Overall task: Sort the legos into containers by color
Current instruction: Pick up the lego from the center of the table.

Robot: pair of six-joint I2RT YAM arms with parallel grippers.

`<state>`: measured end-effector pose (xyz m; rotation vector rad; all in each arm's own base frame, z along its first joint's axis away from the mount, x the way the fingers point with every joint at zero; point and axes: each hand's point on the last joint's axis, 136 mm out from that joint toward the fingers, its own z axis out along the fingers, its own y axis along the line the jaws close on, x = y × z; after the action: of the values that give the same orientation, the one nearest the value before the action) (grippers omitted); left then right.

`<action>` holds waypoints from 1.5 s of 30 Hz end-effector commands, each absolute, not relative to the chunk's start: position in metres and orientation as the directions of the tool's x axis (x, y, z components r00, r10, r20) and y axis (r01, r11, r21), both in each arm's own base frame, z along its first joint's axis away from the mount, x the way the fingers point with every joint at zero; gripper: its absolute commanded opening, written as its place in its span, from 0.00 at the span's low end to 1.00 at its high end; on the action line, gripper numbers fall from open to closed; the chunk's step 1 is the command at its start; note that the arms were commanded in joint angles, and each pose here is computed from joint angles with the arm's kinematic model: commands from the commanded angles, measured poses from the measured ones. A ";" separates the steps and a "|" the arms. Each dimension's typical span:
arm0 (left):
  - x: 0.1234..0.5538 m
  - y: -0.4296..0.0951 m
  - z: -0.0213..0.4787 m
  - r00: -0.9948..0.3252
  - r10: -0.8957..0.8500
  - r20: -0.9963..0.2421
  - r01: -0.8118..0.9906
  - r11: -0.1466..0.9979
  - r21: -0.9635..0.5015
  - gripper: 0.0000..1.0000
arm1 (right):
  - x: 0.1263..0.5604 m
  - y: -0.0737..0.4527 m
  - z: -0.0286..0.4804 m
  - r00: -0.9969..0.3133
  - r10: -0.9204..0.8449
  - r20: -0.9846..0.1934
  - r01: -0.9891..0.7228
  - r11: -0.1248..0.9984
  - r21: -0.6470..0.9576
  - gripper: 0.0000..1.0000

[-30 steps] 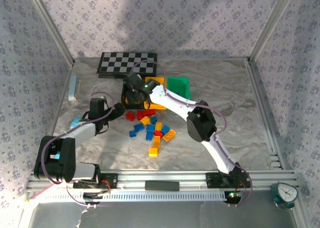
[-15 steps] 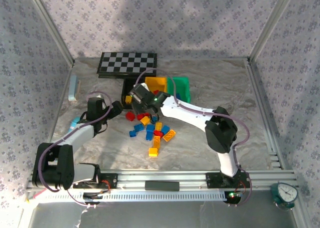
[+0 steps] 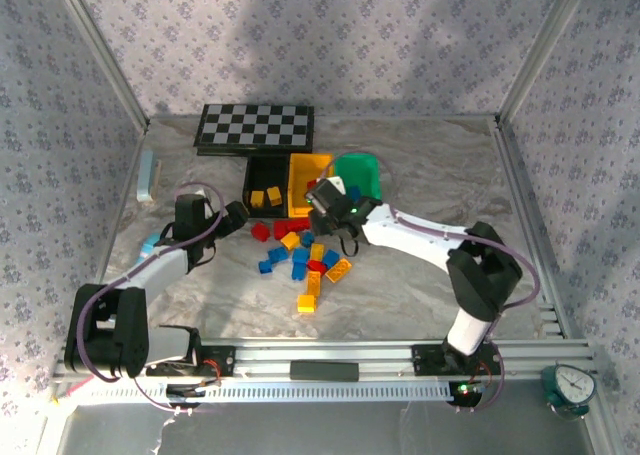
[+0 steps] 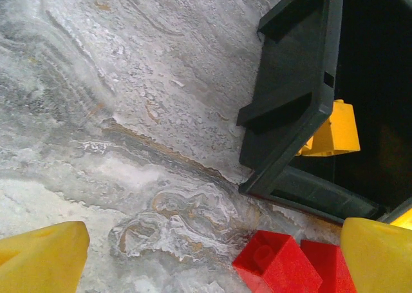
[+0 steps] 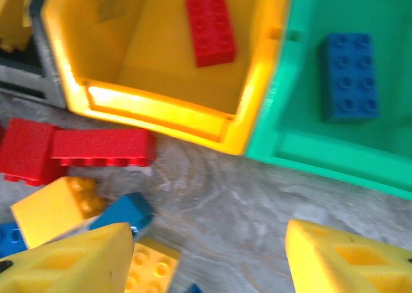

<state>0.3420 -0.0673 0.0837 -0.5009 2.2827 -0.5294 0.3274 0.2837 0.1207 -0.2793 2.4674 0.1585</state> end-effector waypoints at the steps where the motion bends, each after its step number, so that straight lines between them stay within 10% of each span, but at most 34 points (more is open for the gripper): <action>1: 0.350 -0.088 0.096 -0.688 -0.454 -0.567 -0.113 0.838 -0.534 1.00 | 0.329 0.263 0.130 -0.759 -0.096 -0.643 -0.206 0.974 0.098 0.65; 17: 0.298 -0.126 0.063 -0.854 -0.265 -0.448 -0.112 0.934 -0.339 0.95 | 0.323 0.179 0.108 -0.740 -0.146 -0.657 -0.181 0.983 -0.015 0.65; 24: 0.301 -0.131 0.057 -0.893 -0.259 -0.369 -0.146 0.941 -0.305 0.76 | 0.321 0.168 0.115 -0.700 -0.204 -0.684 -0.192 0.977 -0.094 0.65; 45: 0.332 -0.149 0.037 -0.898 -0.295 -0.326 -0.240 0.950 -0.200 0.69 | 0.312 0.161 0.112 -0.684 -0.230 -0.692 -0.203 0.971 -0.122 0.66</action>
<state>0.3373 -0.1562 0.0454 -0.3697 2.7067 -0.2965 0.3095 0.1594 0.1098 -0.2860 2.3541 -0.0140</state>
